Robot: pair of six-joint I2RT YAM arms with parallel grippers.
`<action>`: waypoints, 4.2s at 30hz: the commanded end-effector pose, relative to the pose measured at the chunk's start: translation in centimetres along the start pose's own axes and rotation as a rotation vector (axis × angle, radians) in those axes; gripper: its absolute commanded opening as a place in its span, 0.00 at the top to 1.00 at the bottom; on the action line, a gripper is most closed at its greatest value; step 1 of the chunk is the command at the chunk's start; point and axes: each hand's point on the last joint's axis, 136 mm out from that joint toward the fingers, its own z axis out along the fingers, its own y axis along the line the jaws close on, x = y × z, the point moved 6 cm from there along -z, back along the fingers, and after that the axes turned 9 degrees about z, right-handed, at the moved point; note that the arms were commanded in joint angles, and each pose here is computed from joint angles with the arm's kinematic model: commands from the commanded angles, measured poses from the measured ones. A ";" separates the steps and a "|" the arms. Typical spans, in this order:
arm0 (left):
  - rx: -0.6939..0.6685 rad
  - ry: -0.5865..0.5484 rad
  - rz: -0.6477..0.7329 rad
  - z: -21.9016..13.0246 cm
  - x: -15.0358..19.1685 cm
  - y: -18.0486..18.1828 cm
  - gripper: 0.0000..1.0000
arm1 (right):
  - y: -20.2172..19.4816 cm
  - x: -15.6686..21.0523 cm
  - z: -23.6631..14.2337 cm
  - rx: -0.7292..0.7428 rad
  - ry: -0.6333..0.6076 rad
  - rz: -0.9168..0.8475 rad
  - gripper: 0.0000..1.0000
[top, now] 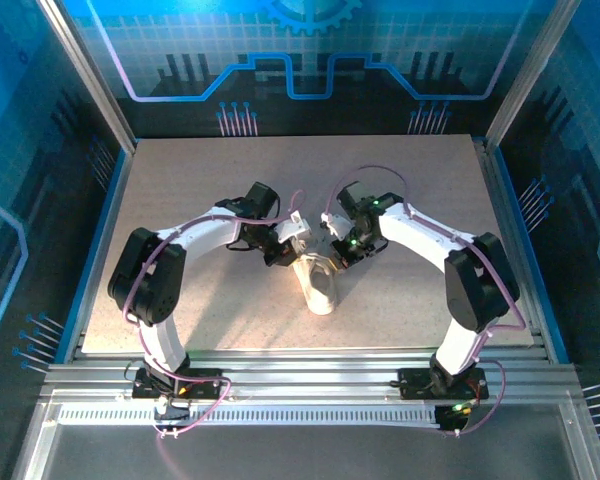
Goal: Tie the shoes
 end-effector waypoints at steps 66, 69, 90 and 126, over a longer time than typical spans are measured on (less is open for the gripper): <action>-0.089 -0.053 0.121 0.1 -1.5 -2.4 1.00 | 1.7 -2.7 -2.5 -0.313 -0.232 0.210 0.51; -0.091 -0.063 0.123 0.0 -1.9 -2.3 1.00 | 1.6 -2.2 -2.3 -0.321 -0.231 0.211 0.50; -0.099 -0.104 0.191 -0.2 -2.5 -3.1 0.94 | 0.2 -1.4 -1.5 -0.298 -0.241 0.232 0.51; -0.129 -0.079 0.278 0.3 -1.1 -3.7 1.00 | 2.1 -5.9 -1.7 -0.339 -0.245 0.178 0.53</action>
